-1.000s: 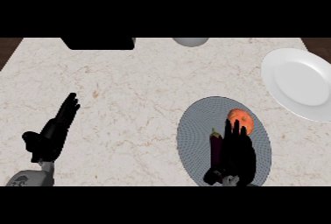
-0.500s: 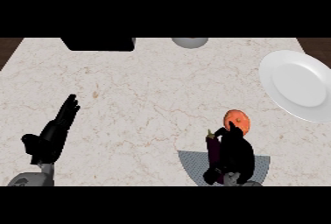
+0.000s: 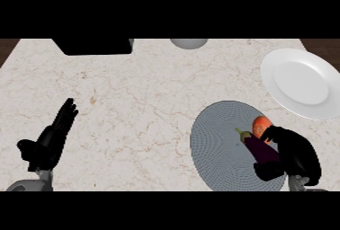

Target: Pick the eggplant from the placemat and place it in the plate

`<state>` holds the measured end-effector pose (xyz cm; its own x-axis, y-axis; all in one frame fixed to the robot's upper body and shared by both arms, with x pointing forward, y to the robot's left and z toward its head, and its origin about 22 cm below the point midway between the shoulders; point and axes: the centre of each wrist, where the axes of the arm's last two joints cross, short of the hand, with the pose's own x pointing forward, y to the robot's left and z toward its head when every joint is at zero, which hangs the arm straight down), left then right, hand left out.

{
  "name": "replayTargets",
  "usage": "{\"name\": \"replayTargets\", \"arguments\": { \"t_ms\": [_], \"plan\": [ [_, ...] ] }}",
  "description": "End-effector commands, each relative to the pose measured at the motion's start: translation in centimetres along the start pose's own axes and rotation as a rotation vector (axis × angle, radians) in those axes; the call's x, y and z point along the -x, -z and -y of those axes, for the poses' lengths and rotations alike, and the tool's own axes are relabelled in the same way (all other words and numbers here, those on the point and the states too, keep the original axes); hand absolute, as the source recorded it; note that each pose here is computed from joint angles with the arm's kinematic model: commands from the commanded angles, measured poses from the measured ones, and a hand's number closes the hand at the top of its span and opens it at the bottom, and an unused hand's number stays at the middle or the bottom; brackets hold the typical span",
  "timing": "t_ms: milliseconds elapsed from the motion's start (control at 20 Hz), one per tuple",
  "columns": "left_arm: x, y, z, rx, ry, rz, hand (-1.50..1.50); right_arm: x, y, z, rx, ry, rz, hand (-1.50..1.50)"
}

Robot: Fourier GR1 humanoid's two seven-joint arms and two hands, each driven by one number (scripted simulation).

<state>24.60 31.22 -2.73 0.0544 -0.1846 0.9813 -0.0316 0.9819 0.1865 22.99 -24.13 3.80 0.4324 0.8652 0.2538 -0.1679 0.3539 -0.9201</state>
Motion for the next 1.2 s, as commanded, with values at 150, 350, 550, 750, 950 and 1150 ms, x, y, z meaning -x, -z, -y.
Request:
{"name": "replayTargets", "arguments": {
  "t_ms": [150,350,550,750,950,1150],
  "plan": [
    [0.3,-0.5,-0.6,-0.033,-0.017,-0.020,0.00,10.1,3.2,8.5,0.174,-0.037,0.064,1.50],
    [0.3,-0.6,-0.8,-0.045,-0.014,-0.002,0.00,14.7,4.0,13.0,0.229,0.034,0.159,1.50],
    [-0.3,-0.3,-0.8,-0.024,-0.006,0.002,0.00,19.9,3.8,18.2,0.304,0.057,0.257,1.50],
    [-0.5,-0.2,-0.5,-0.003,0.000,0.017,0.00,25.3,3.1,21.7,0.426,0.125,0.333,1.50],
    [-0.4,-0.1,-0.1,0.012,0.008,0.013,0.00,29.4,2.3,24.8,0.552,0.148,0.387,1.50],
    [-1.0,1.4,1.2,0.053,-0.017,0.021,0.00,31.4,3.1,26.2,0.557,0.215,0.426,1.50]
  ]
}}
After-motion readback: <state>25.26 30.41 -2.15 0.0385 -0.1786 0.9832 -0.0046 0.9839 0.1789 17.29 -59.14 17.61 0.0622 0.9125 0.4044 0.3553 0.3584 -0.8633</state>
